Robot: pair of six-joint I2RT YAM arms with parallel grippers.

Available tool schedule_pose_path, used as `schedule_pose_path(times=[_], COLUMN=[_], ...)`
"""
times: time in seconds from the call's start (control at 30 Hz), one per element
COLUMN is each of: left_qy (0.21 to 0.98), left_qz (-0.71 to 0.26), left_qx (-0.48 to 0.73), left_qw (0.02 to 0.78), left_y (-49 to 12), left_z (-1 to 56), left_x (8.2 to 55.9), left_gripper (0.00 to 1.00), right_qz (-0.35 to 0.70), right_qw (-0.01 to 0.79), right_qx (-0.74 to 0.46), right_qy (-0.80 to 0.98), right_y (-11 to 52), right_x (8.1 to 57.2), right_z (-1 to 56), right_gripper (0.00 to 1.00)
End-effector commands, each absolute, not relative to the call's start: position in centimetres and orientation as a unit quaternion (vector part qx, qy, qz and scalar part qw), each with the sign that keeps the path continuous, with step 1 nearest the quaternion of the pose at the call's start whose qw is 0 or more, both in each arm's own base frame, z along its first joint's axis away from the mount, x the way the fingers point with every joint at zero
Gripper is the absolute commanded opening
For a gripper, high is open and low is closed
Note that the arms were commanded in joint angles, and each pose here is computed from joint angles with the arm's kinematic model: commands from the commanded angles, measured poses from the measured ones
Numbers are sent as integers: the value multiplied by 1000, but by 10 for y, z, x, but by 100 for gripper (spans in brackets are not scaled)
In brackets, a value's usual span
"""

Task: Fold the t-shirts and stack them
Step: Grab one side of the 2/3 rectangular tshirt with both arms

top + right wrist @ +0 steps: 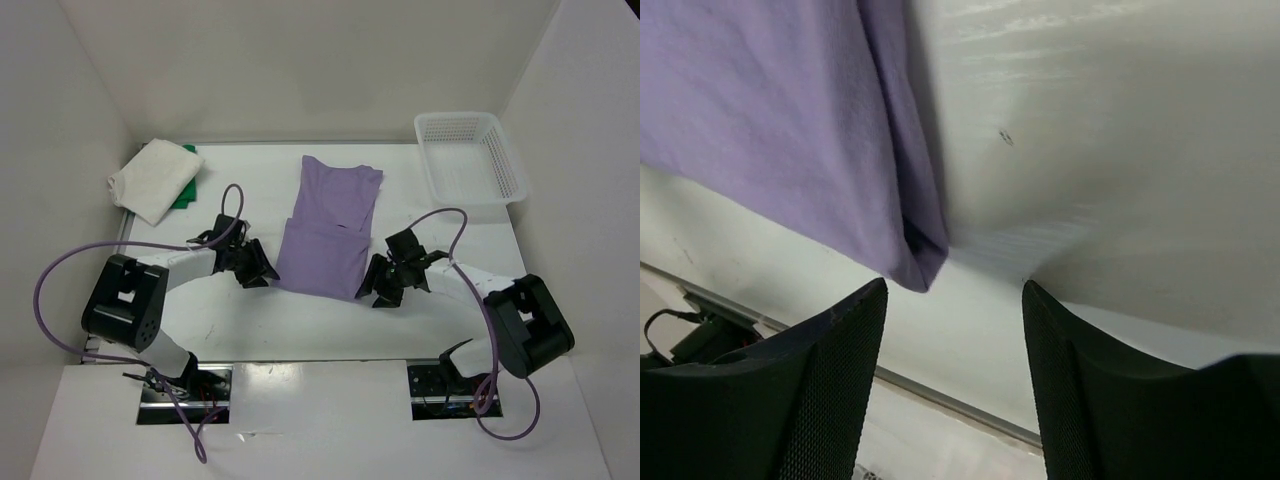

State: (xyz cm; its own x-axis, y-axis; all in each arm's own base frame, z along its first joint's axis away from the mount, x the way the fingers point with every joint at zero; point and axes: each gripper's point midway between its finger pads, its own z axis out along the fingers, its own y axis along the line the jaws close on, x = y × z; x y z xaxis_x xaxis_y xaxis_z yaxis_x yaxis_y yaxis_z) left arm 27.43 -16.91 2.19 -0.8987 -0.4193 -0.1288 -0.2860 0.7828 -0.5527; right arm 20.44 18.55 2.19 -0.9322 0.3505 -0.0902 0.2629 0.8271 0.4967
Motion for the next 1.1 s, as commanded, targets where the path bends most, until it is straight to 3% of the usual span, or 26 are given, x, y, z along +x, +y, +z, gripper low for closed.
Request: schedule_pose_path(times=[0.0, 0.23, 0.5, 0.73, 0.97, 1.07], left_qy=[941, 943, 944, 951, 941, 936], left_qz=[-261, -262, -257, -261, -301, -314], left_qx=[-175, -171, -172, -153, -156, -151], left_qw=[124, 114, 115, 66, -5, -48], left_y=[-167, -166, -165, -159, -167, -170], left_z=[9, 4, 9, 18, 58, 68], left_x=[276, 269, 270, 218, 150, 131], left_gripper=[51, 38, 15, 0, 0, 0], right_qz=[280, 290, 289, 281, 318, 330], right_qw=[112, 106, 112, 87, 19, 14], right_qx=[161, 157, 157, 156, 138, 134], right_qy=[940, 938, 938, 943, 938, 934], right_y=[196, 203, 205, 190, 206, 203], right_x=[219, 226, 233, 194, 125, 118], right_z=[27, 16, 22, 38, 71, 87], right_gripper=[62, 42, 7, 0, 0, 0])
